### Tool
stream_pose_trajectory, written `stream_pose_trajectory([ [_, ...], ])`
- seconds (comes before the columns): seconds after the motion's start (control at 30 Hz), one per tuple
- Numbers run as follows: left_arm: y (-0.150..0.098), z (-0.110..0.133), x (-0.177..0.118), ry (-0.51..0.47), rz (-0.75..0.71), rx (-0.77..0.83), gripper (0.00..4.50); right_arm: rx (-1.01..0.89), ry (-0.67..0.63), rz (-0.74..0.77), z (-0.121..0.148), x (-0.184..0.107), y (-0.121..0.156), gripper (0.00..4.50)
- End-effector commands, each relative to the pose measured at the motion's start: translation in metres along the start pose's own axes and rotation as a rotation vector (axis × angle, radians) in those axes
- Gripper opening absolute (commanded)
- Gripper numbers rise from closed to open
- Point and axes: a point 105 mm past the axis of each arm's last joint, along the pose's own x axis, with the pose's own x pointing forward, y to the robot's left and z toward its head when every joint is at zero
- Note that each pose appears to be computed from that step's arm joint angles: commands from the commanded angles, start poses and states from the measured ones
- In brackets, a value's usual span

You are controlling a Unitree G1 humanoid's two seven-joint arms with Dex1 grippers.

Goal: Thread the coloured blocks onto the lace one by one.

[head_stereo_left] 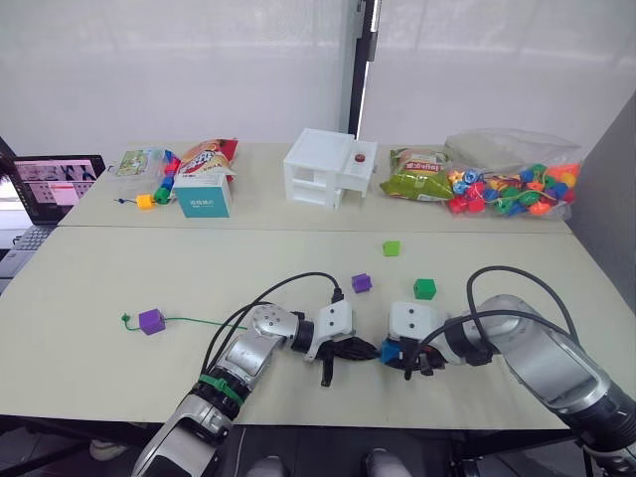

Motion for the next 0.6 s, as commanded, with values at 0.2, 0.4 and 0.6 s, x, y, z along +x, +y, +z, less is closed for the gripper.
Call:
stream_pose_trajectory([
  [0.2, 0.003, 0.021, 0.017, -0.068, -0.015, 0.042, 1.53, -0.038, -0.036, 0.016, 0.011, -0.001, 0.005, 1.34],
  [0.4, 0.012, 0.022, -0.003, -0.053, 0.026, 0.049, 3.55, -0.036, -0.031, 0.016, 0.009, -0.001, 0.005, 1.34],
  [0.6, 0.019, 0.023, -0.036, -0.004, 0.073, 0.063, 4.5, -0.008, -0.052, 0.031, 0.012, -0.001, 0.007, 1.34],
])
